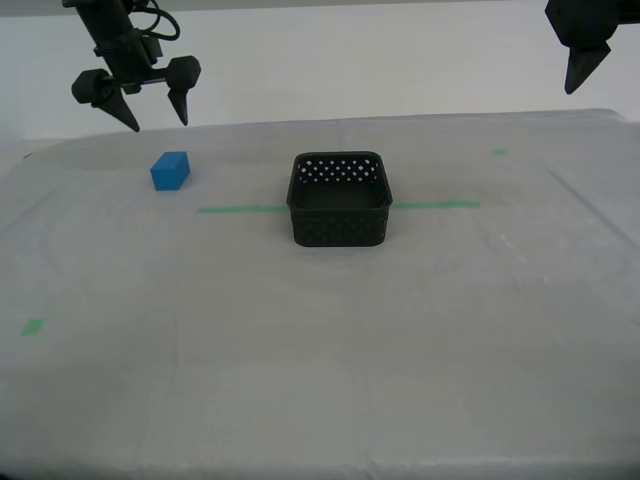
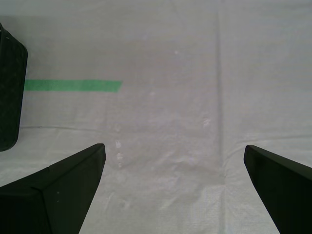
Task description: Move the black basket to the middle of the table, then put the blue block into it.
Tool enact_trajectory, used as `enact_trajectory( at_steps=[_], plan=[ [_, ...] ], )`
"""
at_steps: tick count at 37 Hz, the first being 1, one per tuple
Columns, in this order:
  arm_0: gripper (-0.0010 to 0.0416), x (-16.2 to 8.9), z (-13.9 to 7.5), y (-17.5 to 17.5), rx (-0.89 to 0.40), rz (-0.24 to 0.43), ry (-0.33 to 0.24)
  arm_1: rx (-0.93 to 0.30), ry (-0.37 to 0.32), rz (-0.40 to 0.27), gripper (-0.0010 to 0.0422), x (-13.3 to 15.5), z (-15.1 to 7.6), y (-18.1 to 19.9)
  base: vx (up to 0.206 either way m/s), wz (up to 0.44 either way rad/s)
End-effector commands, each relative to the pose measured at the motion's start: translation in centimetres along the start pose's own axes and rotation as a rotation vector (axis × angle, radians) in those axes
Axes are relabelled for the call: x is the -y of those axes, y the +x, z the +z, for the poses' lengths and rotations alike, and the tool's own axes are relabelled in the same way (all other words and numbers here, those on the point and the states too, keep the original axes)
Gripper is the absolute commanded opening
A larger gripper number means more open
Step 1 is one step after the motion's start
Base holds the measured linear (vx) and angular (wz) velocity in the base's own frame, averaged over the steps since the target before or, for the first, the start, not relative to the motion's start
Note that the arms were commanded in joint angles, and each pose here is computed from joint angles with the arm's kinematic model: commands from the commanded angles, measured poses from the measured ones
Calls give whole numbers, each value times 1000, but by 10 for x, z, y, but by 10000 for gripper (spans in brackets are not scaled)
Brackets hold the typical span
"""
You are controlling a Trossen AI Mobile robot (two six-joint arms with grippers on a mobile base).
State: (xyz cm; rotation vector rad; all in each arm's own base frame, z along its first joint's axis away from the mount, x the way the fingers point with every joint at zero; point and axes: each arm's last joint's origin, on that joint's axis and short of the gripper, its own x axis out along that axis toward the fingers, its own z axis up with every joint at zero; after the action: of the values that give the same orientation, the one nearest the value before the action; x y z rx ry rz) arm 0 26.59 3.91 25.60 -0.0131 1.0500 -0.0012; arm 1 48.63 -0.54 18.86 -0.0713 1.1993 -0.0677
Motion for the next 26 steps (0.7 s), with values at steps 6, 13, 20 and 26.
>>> enact_trajectory(
  at_steps=[6, 13, 20, 26],
  plan=[
    [398, 0, 0, 0, 2, -2, 0, 0, -6, 1, 401, -1, -3, 6, 0, 0],
    [399, 0, 0, 0, 2, -2, 0, 10, -9, 13, 401, -1, -2, 7, 0, 0],
    [398, 0, 0, 0, 2, -2, 0, 14, -17, 14, 401, -3, -5, 12, 0, 0],
    [399, 0, 0, 0, 3, -2, 0, 12, -24, 15, 401, -5, -11, 22, 0, 0]
  ],
)
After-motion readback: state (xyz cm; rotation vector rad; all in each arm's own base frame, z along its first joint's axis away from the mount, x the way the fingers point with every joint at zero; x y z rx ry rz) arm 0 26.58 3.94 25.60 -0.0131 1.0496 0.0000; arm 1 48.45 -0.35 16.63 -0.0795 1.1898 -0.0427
